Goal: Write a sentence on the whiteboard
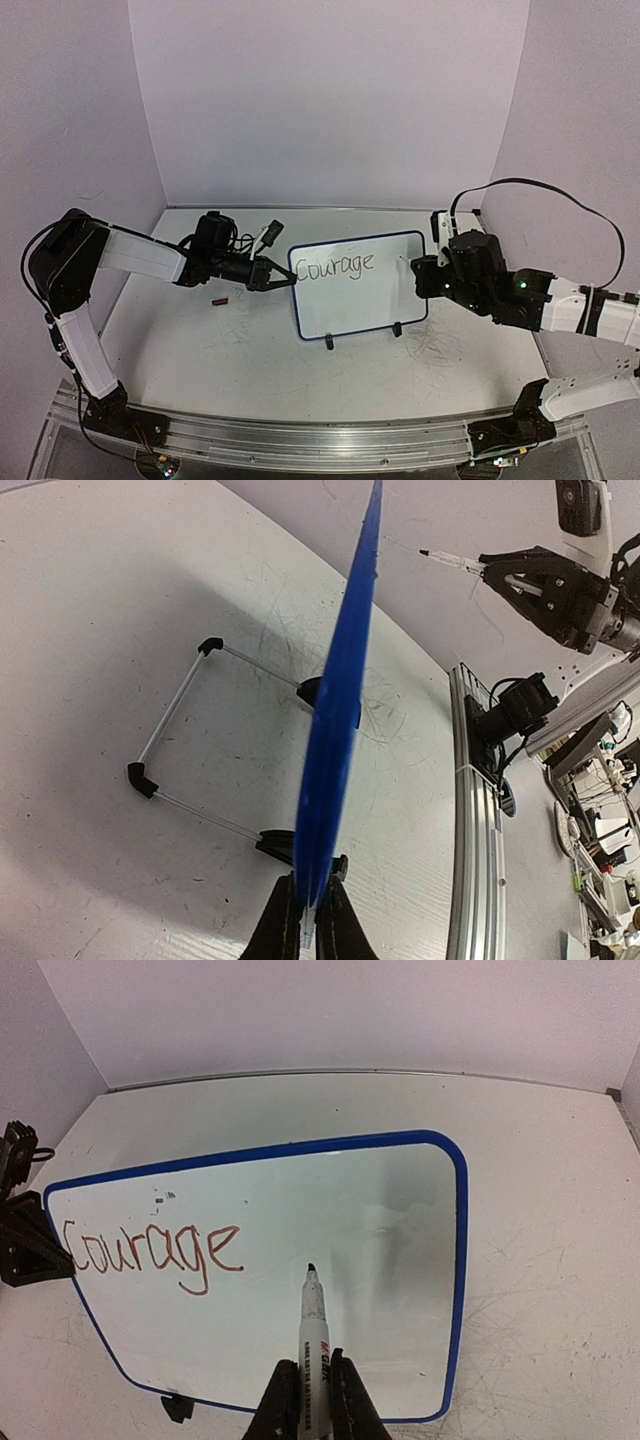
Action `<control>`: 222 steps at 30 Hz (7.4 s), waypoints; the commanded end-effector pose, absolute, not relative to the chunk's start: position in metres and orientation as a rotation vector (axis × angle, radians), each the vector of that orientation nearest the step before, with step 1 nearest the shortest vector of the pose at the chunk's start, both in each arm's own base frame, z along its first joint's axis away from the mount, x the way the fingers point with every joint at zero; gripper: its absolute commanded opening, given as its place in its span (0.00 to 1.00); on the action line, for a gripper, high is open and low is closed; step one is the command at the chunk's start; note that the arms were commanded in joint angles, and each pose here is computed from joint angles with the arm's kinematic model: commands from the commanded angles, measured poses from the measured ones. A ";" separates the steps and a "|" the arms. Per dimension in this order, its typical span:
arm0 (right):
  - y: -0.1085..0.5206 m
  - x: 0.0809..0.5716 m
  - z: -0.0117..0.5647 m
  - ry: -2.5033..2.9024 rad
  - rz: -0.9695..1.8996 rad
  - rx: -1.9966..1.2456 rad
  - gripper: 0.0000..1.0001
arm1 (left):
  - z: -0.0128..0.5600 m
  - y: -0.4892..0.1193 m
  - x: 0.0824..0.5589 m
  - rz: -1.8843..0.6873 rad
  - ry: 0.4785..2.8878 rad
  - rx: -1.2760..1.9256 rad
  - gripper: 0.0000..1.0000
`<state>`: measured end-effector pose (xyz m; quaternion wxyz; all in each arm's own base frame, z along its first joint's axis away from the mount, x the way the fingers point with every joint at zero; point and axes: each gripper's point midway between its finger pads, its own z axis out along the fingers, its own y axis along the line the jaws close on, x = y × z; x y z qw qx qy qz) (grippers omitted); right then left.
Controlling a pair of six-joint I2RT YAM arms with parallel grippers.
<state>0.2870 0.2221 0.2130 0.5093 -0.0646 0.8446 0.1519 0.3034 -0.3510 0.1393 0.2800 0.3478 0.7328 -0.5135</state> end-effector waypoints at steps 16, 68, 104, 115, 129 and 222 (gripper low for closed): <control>0.237 0.303 0.225 1.998 0.380 -0.196 0.00 | 0.133 -0.352 0.298 -1.312 2.042 0.973 0.00; 0.244 0.319 0.194 2.072 0.310 -0.147 0.00 | 0.142 -0.353 0.295 -1.321 2.010 0.995 0.00; 0.237 0.303 0.205 2.031 0.408 -0.128 0.00 | 0.140 -0.355 0.293 -1.325 2.013 1.003 0.00; 0.251 0.317 0.218 1.984 0.422 -0.134 0.00 | 0.141 -0.355 0.292 -1.323 2.012 1.005 0.00; 0.255 0.323 0.217 1.986 0.403 -0.134 0.00 | 0.142 -0.355 0.292 -1.322 2.007 1.010 0.00; 0.212 0.313 0.193 2.020 0.303 0.002 0.00 | 0.139 -0.358 0.288 -1.337 2.011 1.034 0.00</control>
